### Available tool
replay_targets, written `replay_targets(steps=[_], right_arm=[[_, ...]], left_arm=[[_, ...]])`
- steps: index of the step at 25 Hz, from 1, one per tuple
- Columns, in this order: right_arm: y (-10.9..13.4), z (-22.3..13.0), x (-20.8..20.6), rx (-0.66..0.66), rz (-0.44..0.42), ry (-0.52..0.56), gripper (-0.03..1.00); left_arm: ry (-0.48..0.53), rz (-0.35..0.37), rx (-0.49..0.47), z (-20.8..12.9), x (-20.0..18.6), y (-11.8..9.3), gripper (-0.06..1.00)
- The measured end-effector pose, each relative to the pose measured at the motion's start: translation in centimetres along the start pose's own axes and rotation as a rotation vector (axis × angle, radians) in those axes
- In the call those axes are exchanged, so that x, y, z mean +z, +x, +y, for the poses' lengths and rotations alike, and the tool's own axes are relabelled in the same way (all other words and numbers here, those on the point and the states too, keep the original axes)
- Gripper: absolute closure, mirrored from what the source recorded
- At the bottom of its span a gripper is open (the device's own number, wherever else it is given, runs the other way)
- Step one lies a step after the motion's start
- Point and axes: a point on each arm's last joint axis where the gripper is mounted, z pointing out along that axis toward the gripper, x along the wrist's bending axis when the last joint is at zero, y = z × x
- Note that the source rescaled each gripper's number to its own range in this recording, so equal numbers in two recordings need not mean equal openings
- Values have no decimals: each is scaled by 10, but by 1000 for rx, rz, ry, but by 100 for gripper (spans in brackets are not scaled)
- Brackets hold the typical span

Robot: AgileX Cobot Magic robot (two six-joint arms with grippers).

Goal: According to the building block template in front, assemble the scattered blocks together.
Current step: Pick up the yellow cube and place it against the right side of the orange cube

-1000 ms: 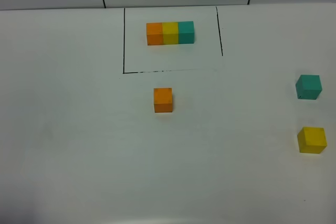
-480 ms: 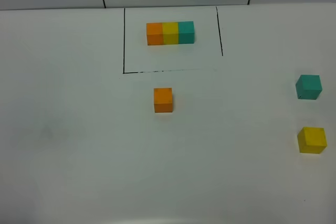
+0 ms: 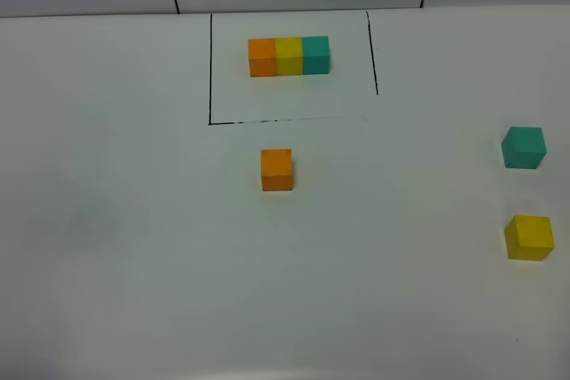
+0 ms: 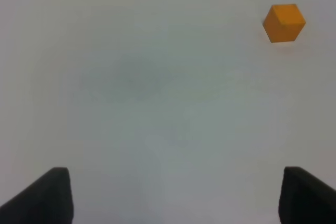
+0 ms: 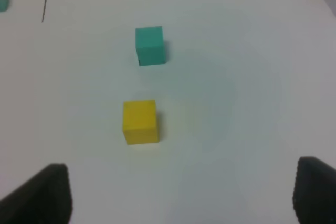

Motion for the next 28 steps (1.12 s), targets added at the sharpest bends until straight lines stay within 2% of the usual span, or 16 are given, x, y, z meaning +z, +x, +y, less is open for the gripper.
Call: replay_targets(steps=[5, 14, 28], right_arm=[[0, 0, 0, 2, 0, 0, 24], [0, 0, 0, 2, 0, 0, 24], [0, 0, 0, 2, 0, 0, 24]], left_arm=[[-2, 13, -13, 0, 0, -1, -5], [-10, 139, -102, 0, 1, -3, -5], [-11, 145, -107, 0, 1, -3, -5]])
